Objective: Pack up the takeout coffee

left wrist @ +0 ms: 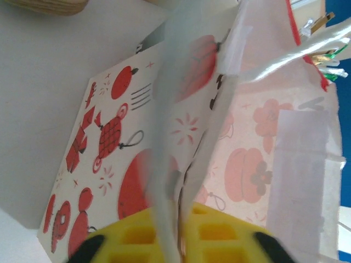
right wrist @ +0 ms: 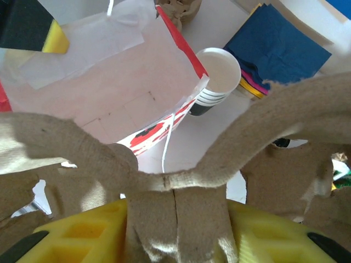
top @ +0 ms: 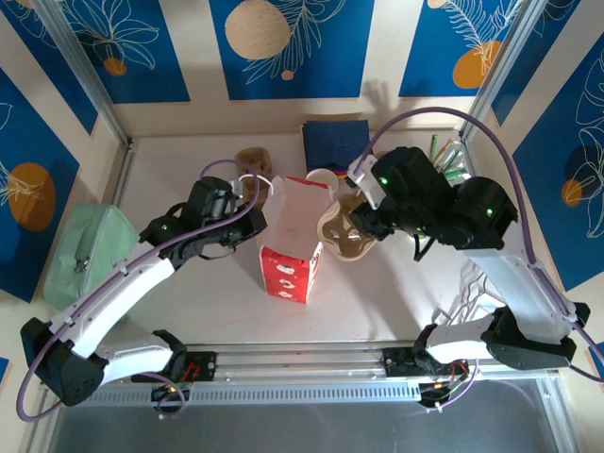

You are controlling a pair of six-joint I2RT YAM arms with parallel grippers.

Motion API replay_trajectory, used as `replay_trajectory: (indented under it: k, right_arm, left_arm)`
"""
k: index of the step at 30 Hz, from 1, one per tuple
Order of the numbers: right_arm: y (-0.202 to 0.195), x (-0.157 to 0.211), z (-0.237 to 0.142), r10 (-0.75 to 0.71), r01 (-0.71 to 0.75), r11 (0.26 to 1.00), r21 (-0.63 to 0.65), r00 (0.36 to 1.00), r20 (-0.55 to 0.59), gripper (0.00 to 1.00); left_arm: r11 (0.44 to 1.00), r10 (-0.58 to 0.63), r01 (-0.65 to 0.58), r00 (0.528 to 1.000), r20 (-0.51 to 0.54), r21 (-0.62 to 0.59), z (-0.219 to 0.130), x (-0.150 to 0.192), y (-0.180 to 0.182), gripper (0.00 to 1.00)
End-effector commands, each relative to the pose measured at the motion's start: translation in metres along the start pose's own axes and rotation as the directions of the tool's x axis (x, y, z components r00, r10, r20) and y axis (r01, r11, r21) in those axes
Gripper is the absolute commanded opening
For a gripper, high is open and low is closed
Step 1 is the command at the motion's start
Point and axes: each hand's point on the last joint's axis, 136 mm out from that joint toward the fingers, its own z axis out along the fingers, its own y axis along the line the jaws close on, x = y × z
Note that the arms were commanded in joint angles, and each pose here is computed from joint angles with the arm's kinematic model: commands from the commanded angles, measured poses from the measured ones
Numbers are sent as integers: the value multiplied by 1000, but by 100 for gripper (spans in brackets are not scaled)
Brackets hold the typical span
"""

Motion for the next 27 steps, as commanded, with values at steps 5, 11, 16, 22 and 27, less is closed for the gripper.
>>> replay_trajectory:
  k: [5, 11, 16, 22, 27]
  right_arm:
    - [-8, -37, 30, -95, 93, 994, 59, 995, 18, 42]
    - [-6, -67, 53, -151, 147, 987, 71, 988, 46, 42]
    - [4, -77, 74, -209, 208, 975, 79, 978, 9, 42]
    - [14, -70, 102, -265, 275, 957, 92, 959, -103, 42]
    - [29, -58, 120, -315, 331, 941, 72, 933, -172, 42]
  left_arm:
    - [996, 89, -89, 996, 28, 2, -19, 0, -7, 36]
    - [980, 192, -197, 976, 97, 40, -48, -6, -17, 51]
    - [945, 311, -325, 930, 195, 46, -73, -13, -21, 59]
    - [914, 403, -395, 862, 308, -91, -94, -26, 4, 65]
    - [900, 436, -388, 826, 357, -199, -109, -33, 25, 66]
